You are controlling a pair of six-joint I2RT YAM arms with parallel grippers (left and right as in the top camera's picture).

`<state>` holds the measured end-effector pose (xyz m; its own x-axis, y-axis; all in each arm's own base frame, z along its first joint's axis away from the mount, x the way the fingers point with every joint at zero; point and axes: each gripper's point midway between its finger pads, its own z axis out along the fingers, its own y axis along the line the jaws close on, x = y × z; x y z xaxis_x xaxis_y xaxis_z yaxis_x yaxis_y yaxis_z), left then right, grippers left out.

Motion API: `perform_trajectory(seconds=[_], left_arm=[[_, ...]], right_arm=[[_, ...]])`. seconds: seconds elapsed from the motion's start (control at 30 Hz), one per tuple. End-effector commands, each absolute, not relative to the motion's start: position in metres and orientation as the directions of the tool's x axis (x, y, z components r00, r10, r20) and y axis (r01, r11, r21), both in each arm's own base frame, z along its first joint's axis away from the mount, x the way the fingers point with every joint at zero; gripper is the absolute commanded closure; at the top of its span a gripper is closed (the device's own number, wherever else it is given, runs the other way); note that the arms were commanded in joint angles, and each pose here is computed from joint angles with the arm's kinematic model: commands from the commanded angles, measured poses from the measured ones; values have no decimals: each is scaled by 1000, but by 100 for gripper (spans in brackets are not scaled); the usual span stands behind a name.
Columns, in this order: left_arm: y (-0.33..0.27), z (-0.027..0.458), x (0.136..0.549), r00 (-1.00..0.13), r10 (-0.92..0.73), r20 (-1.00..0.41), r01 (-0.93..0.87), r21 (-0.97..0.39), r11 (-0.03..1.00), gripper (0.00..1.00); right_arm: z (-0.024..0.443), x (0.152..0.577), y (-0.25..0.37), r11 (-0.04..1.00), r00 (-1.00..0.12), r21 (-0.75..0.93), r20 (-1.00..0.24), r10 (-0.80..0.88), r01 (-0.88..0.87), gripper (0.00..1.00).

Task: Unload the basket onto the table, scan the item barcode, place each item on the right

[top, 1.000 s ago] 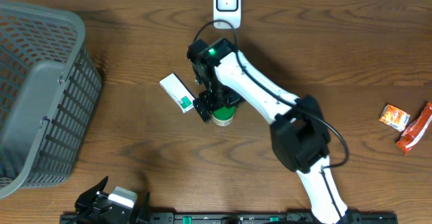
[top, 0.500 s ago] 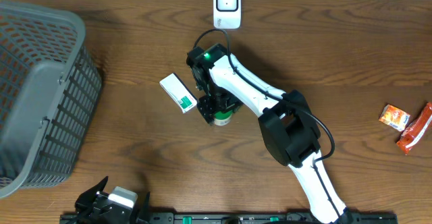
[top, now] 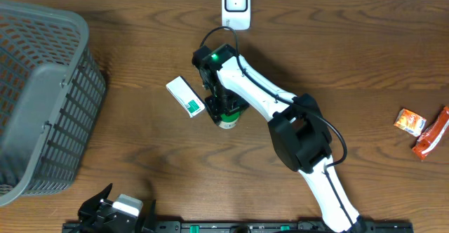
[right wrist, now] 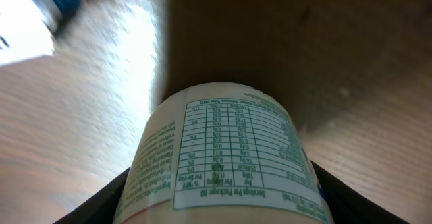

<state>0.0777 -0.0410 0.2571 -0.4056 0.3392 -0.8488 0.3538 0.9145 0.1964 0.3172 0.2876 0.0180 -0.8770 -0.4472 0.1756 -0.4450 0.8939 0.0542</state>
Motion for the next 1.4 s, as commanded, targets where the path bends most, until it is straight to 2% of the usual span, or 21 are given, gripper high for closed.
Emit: perform_trajectory(seconds=[0.0,0.13,0.2,0.4,0.57,0.67,0.87,1.07,1.1,1.23,1.37], left_arm=[[-43,260,76,-389,342,-855,362,200,911,14],[-43,260,76,-389,342,-855,361,200,911,14],[-43,260,76,-389,342,-855,361,200,911,14],[-43,260,76,-389,342,-855,362,200,911,14],[-43,260,76,-389,342,-855,361,200,911,13],[-43,260,76,-389,342,-855,362,200,911,14],[-43,260,76,-389,342,-855,361,200,911,14],[-43,260,76,-389,342,-855,362,200,911,13],[-43,260,76,-389,342,-855,361,200,911,14],[-43,260,76,-389,342,-855,362,200,911,14],[-43,260,76,-389,342,-855,361,200,911,14]], right_arm=[[27,330,301,911,-902,71,125,-413,-407,39],[42,343,306,909,-907,61,67,-417,-413,39],[47,353,300,899,-898,2,37,-438,-439,33],[50,363,266,806,-827,-188,74,-558,-561,35],[47,373,272,750,-769,-188,45,-638,-634,35],[41,372,278,757,-770,-161,34,-637,-633,31],[28,355,287,786,-788,-57,60,-613,-615,28],[30,357,285,871,-873,-64,51,-485,-487,4],[30,357,284,891,-893,-67,51,-447,-449,2],[31,360,278,949,-950,-58,51,-308,-311,1],[29,371,286,954,-954,3,14,-298,-298,3]])
